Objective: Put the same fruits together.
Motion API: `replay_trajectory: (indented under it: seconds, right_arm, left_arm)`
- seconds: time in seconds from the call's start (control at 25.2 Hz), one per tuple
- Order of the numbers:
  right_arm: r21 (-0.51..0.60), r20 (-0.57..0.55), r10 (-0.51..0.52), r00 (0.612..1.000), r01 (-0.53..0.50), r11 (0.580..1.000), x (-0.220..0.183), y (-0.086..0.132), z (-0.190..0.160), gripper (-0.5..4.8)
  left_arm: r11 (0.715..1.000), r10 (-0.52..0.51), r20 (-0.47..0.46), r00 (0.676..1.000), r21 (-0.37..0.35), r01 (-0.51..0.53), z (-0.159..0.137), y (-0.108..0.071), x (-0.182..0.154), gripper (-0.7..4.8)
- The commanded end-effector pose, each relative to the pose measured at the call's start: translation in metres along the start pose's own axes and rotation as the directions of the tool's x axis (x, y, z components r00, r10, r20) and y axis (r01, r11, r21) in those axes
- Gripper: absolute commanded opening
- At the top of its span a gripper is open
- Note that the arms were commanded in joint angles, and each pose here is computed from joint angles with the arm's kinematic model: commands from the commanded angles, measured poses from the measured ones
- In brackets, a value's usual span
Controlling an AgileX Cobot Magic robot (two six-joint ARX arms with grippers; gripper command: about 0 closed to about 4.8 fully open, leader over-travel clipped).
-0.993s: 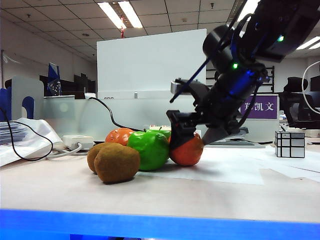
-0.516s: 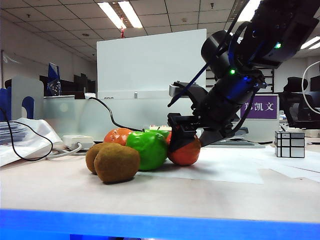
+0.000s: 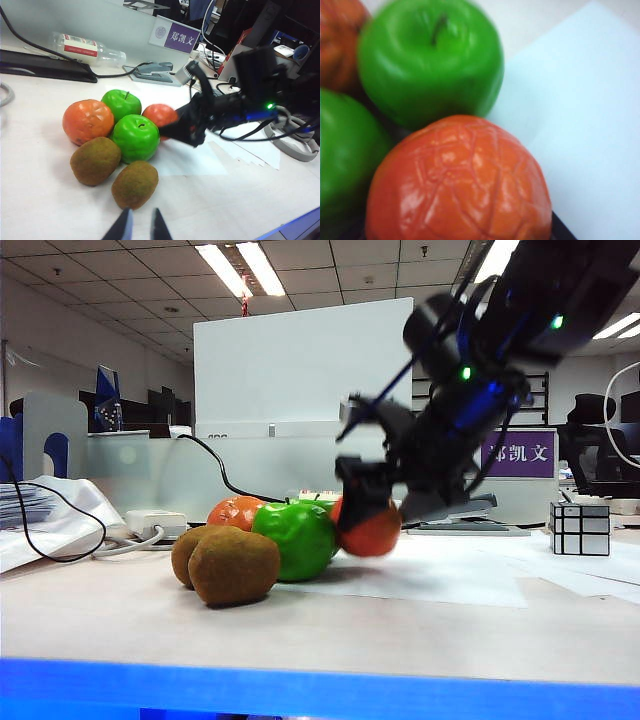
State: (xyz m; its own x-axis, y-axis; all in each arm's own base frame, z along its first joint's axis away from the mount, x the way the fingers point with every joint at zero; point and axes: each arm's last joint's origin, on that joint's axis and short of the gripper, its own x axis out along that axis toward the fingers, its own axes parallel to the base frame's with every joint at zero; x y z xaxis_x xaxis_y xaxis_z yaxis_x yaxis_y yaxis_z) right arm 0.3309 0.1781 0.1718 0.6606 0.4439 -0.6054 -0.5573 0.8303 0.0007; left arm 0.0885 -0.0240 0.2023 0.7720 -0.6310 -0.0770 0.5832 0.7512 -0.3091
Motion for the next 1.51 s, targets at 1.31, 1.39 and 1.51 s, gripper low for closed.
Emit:
replay_trajectory:
  seconds: [1.31,1.39,1.51]
  right_arm:
    - [-0.113,0.188,0.236,0.953,-0.217,0.97,0.063,0.028,0.134,-0.08]
    - [-0.113,0.176,0.236,0.956,-0.218,0.969,0.069,0.028,0.134,-0.08]
    - [-0.131,0.154,0.234,0.96,-0.215,0.968,0.078,0.028,0.135,-0.08]
  left_arm:
    - [1.0,0.014,0.017,1.0,0.011,-0.014,0.002,0.0,0.0,0.62]
    - [1.0,0.014,0.017,1.0,0.013,-0.014,0.002,0.0,0.0,0.62]
    - [1.0,0.014,0.017,1.0,0.013,-0.014,0.002,0.0,0.0,0.62]
